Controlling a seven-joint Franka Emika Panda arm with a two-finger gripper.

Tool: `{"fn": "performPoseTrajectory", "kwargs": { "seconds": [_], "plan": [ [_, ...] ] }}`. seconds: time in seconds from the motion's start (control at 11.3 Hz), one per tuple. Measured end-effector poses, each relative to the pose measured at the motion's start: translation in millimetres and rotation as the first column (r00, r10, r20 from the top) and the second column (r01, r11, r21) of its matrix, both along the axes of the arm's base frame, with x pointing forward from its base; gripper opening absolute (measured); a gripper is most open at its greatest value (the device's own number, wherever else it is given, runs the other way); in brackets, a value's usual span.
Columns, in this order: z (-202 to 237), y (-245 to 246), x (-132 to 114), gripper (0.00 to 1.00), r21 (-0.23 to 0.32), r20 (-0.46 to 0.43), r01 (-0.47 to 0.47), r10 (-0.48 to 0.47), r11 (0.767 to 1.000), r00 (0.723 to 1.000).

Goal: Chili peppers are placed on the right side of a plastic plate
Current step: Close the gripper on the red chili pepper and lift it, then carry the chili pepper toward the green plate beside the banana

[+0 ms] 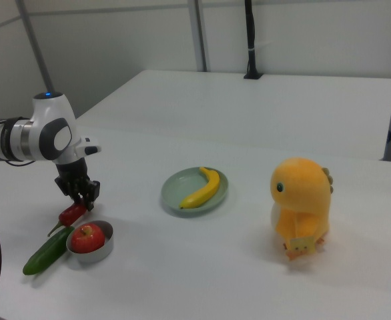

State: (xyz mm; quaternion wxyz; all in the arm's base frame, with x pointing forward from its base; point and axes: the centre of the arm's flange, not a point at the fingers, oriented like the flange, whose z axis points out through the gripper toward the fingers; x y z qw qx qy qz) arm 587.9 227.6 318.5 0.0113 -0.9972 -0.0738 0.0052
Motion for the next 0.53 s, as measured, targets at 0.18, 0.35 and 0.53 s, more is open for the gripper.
{"fn": "performPoseTrajectory", "kwargs": {
  "seconds": [0.18, 0.35, 0.53],
  "plan": [
    [14, -5, 8, 0.39, 0.009, 0.026, 0.013, -0.013, 1.000, 1.000],
    [43, -17, 19, 0.39, 0.027, 0.077, 0.035, -0.036, 0.999, 0.996],
    [84, -38, 31, 0.39, 0.041, 0.125, 0.070, -0.075, 0.997, 0.989]
  ]
}}
